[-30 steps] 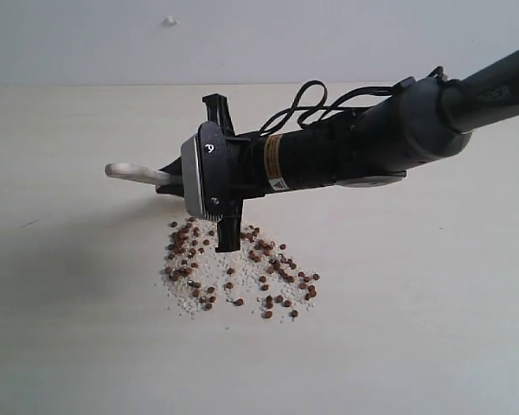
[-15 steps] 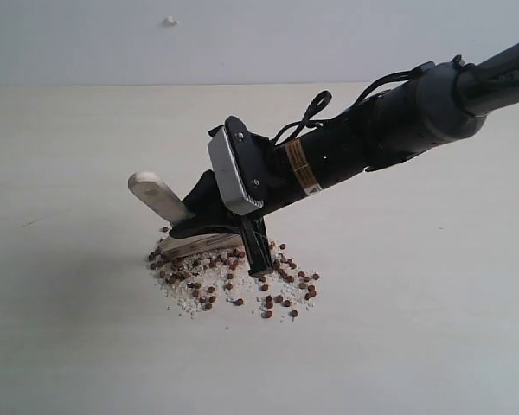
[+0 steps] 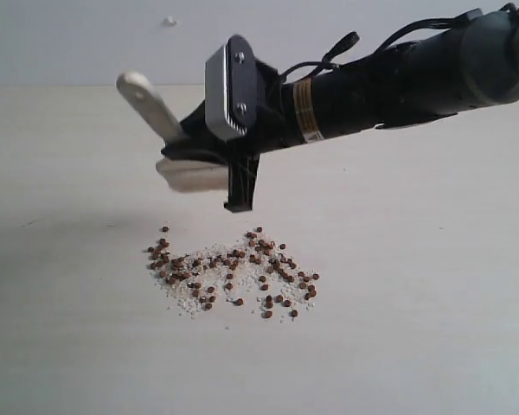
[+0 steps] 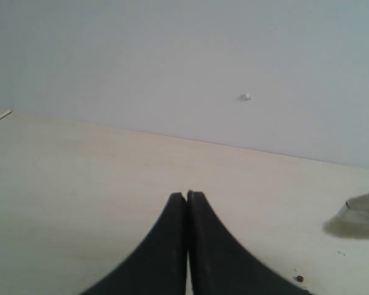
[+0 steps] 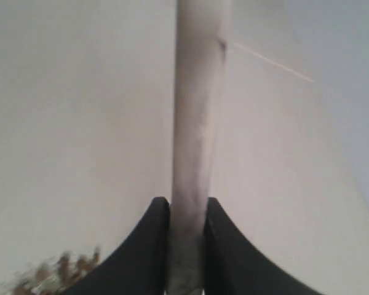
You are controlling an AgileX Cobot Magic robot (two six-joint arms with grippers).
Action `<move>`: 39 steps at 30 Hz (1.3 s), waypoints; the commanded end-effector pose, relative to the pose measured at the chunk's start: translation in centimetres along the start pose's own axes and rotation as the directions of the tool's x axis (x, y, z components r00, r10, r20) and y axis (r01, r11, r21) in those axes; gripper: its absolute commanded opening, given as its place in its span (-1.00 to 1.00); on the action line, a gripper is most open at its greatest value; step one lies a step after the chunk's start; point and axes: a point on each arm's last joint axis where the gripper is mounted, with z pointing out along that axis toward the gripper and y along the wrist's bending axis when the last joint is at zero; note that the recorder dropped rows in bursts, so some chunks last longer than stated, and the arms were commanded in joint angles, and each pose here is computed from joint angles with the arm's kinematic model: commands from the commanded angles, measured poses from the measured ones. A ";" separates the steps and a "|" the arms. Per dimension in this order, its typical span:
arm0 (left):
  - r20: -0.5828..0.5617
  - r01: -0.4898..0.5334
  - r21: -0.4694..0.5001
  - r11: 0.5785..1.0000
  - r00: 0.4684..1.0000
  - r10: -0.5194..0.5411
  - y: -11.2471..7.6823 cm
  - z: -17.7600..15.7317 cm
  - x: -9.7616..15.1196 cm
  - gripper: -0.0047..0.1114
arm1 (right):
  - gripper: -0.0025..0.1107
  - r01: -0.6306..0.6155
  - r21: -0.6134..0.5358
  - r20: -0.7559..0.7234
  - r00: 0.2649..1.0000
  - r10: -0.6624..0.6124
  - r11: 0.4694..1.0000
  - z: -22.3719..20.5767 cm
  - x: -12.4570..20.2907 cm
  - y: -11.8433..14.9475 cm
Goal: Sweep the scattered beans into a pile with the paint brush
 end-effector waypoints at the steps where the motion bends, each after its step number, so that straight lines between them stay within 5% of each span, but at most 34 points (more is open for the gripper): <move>1: 0.009 0.000 0.008 1.000 1.000 0.000 0.0 -0.1 -0.1 -0.92 | -0.96 -0.210 0.180 0.072 0.977 0.200 0.961 -1.2 -1.7 -1.9; 5: 0.009 -0.003 0.008 1.000 1.000 0.003 0.0 -0.1 -0.1 -0.92 | -0.96 -0.372 0.269 0.117 0.928 0.353 0.889 -1.2 -2.5 -1.5; 9: 0.009 -0.003 0.008 1.000 1.000 0.003 0.0 -0.1 -0.1 -0.92 | -0.96 -0.516 0.395 0.085 0.844 0.529 0.760 -0.3 -3.0 -0.5; 14: 0.009 -0.003 0.008 1.000 1.000 0.003 0.0 -0.1 -0.1 -0.92 | -0.96 -0.639 0.424 0.121 0.743 0.659 0.642 1.9 -4.6 1.7; 19: 0.009 -0.003 0.008 1.000 1.000 0.003 0.0 -0.1 -0.1 -0.92 | -0.96 -0.773 0.467 0.252 0.582 0.773 0.430 3.0 -5.3 2.8; 20: 0.009 -0.003 0.008 1.000 1.000 0.003 0.0 -0.1 -0.1 -0.92 | -0.96 -0.803 0.480 0.299 0.527 0.795 0.352 3.2 -5.2 3.0; 27: 0.009 -0.006 0.007 1.000 1.000 0.006 0.0 -0.1 -0.1 -0.92 | -0.96 -0.758 0.645 0.409 0.446 0.796 0.093 4.7 -3.5 5.4; 31: 0.009 -0.006 0.007 1.000 1.000 0.006 0.0 -0.1 -0.1 -0.92 | -0.96 -0.708 0.697 0.406 0.517 0.753 0.110 6.0 -4.3 7.4; 39: 0.009 -0.006 0.007 1.000 1.000 0.006 0.0 -0.1 -0.1 -0.92 | -0.96 -0.704 0.705 0.437 0.524 0.731 0.083 9.6 -6.3 9.3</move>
